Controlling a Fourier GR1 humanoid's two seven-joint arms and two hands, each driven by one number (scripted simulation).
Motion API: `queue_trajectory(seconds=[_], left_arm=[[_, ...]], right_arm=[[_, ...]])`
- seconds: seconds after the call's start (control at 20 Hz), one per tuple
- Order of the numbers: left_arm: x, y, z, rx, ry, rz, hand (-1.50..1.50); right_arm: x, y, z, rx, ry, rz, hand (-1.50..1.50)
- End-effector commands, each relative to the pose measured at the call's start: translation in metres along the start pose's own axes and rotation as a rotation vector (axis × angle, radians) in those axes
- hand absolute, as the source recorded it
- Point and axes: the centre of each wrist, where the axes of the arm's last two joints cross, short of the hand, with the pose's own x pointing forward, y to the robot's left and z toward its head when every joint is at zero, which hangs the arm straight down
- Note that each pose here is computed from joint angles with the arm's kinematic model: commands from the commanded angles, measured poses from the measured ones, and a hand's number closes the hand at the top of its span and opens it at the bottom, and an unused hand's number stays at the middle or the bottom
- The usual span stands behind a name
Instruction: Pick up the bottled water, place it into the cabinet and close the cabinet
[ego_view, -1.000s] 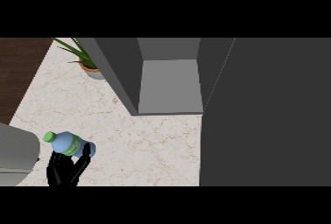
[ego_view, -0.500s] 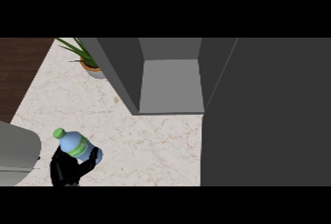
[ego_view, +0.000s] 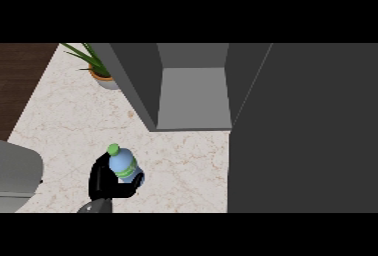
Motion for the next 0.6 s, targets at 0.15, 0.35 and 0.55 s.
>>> queue_trajectory(seconds=[0.15,0.35,0.55], left_arm=[[0.005,-0.048,-0.011,-0.119,0.056,0.068,1.5],[0.026,-0.085,-0.039,-0.153,0.071,0.076,1.5],[0.05,-0.128,-0.061,-0.155,0.048,0.033,1.5]], right_arm=[[0.01,0.006,-0.002,-0.026,-0.035,-0.038,-1.5],[0.018,0.006,-0.002,-0.025,-0.04,-0.037,-1.5],[0.021,0.01,0.003,-0.023,-0.025,-0.044,-1.5]])
